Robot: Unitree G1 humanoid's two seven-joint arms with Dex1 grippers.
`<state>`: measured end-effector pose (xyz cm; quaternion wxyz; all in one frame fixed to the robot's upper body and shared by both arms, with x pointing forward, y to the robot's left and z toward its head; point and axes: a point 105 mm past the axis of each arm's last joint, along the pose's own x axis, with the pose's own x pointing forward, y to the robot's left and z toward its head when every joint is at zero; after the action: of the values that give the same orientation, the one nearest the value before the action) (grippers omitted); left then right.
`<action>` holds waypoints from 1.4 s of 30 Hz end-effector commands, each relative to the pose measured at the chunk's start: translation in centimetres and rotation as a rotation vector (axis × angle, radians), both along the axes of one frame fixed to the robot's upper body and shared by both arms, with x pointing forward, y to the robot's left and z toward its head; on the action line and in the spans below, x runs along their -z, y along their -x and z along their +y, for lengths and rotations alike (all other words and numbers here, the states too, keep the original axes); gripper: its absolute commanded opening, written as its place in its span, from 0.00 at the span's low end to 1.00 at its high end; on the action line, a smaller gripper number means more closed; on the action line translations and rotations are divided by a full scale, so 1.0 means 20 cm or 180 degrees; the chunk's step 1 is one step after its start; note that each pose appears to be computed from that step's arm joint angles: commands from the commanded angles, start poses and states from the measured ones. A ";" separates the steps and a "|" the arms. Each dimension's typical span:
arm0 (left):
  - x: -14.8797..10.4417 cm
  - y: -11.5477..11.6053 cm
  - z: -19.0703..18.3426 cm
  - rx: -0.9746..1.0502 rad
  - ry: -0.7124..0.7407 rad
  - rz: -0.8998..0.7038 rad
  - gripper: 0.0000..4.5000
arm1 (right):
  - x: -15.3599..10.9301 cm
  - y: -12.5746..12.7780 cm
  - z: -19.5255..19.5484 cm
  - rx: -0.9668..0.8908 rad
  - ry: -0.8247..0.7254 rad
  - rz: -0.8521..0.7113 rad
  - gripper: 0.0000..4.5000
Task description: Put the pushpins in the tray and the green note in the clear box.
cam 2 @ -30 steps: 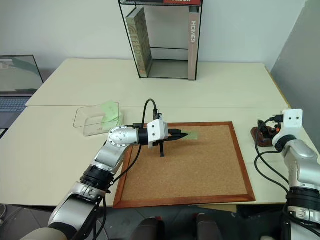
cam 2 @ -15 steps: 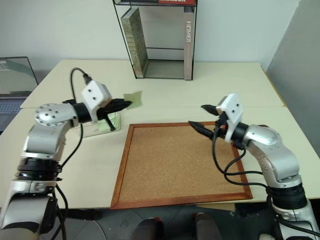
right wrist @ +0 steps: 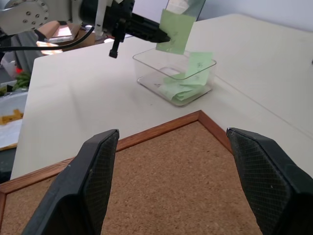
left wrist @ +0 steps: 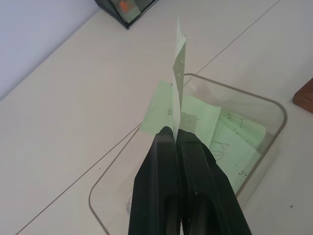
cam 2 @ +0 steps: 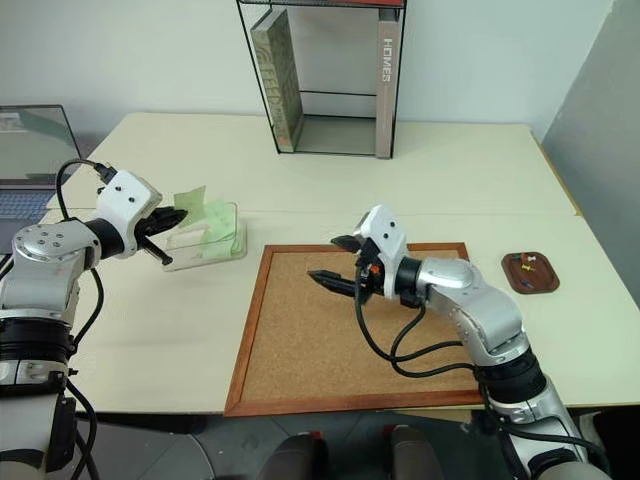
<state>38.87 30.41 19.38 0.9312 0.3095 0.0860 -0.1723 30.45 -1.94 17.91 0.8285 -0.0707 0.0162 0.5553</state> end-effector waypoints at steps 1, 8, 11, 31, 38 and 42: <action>-0.10 -0.03 0.02 -0.0027 -0.0085 -0.0189 0.00 | -0.08 0.03 0.03 -0.0125 -0.0006 -0.0257 0.83; -0.09 -0.06 0.02 -0.0006 -0.0033 -0.0094 0.23 | -0.10 0.04 0.03 -0.0162 0.0025 -0.0353 0.84; -0.08 -0.06 0.01 0.0021 -0.0007 -0.0063 0.35 | -0.10 0.03 0.02 -0.0136 0.0035 -0.0368 0.84; -0.28 0.17 -0.27 0.0802 0.0569 -0.0386 0.76 | -0.19 -0.07 -0.19 0.0721 -0.0350 -0.0794 0.84; -0.20 0.25 -0.51 0.1060 0.0737 -0.0460 0.76 | -0.09 -0.02 -0.45 0.1341 -0.0243 -0.1000 0.84; -0.06 0.34 -0.65 0.1357 0.0875 -0.0216 0.76 | 0.06 0.10 -0.52 0.1245 -0.0070 -0.0691 0.84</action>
<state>33.29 19.24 20.72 0.9184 0.2118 -0.0259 -0.3331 29.86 -12.22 15.86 0.9261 -0.1137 -0.0494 0.3562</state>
